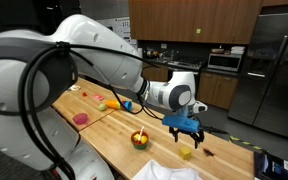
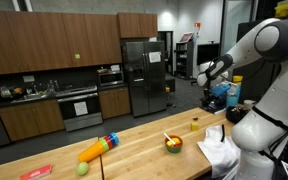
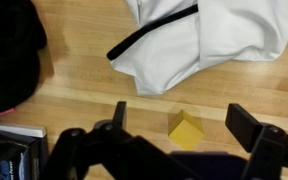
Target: Move the yellow block on the table to the left.
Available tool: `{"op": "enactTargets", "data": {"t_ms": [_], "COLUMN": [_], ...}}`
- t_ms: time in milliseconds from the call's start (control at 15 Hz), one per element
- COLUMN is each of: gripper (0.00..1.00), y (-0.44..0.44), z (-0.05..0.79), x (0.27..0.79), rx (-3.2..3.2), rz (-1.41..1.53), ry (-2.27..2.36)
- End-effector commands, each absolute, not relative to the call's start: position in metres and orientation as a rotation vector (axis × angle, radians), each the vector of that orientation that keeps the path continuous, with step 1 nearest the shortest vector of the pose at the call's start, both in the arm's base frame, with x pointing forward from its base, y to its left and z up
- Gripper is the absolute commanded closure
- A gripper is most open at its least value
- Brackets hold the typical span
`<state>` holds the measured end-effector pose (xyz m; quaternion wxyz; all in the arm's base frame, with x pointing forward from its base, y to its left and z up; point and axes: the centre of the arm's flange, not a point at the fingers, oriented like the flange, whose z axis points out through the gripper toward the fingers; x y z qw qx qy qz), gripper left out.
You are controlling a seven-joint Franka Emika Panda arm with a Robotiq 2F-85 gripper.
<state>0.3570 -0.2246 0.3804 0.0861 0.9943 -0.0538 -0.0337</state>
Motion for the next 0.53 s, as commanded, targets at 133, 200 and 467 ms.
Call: {"op": "enactTargets", "data": {"t_ms": [133,200,467], "gripper": [0.0,0.0,0.0], "y": [-0.223,-0.223,-0.22], "z": [0.379,0.378,0.378], "x": [0.359,0.362,0.375], "rx": [2.965,2.962,2.955], "rz": [-0.084,-0.07,0.105], "ry": [-0.129,-0.121,-0.059]}}
